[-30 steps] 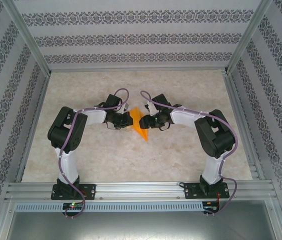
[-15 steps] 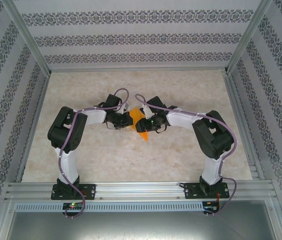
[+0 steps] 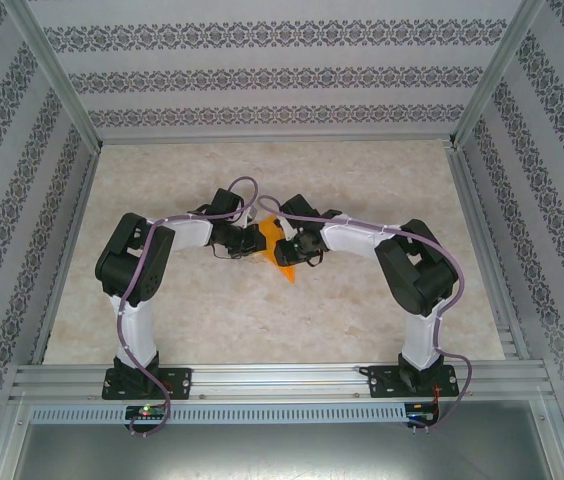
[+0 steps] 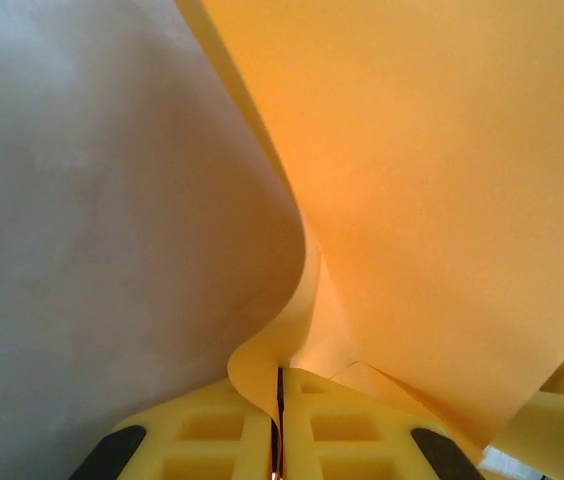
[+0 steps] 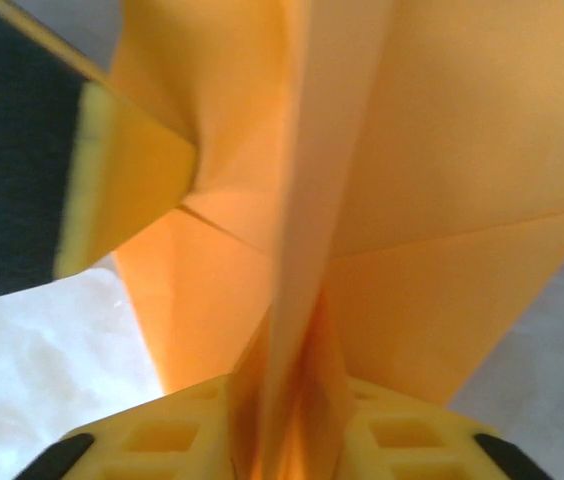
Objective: Fold a paper plane with a square sheet of paper (pick it up from the middle)
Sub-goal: Turn over a paper plane at the center of the table, then move the paper plane to the center of the table.
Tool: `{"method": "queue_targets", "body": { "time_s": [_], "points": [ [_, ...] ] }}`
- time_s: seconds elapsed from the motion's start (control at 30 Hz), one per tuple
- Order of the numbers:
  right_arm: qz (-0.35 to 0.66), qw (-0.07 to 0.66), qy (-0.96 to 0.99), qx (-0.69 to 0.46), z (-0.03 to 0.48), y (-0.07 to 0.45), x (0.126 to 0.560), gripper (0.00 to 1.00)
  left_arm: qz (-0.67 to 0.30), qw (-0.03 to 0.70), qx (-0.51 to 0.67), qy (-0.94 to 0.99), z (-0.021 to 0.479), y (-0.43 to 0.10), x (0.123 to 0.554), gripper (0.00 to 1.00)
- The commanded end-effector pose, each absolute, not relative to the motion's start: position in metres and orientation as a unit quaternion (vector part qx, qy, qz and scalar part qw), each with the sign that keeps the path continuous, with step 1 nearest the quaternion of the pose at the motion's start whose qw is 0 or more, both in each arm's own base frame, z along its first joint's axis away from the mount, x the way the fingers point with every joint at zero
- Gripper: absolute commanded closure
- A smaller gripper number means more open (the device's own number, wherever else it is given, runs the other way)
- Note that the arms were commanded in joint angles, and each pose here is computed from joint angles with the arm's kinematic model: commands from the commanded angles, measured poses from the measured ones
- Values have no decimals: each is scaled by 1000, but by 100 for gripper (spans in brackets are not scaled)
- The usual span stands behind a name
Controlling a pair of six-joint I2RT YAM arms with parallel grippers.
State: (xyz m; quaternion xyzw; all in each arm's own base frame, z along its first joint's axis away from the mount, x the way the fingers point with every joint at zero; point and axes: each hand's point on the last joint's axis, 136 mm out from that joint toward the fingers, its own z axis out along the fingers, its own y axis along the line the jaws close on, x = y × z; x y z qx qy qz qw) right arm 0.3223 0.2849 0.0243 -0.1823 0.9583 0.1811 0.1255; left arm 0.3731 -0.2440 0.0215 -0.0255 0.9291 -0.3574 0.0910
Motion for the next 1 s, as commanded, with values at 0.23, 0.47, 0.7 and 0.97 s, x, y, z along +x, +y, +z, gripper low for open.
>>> {"method": "queue_targets", "body": {
  "time_s": [0.23, 0.47, 0.7, 0.97],
  "points": [
    [140, 124, 964, -191, 17, 283, 324, 84, -353, 67, -20, 933, 14, -239, 363, 86],
    [109, 123, 967, -196, 14, 278, 322, 84, -354, 70, -17, 932, 19, -239, 364, 80],
    [71, 141, 966, -203, 27, 266, 325, 100, -356, 92, -7, 930, 45, -238, 366, 70],
    [-7, 156, 974, -162, 61, 223, 317, 100, -312, 144, 13, 939, 94, -211, 366, 61]
  ]
}}
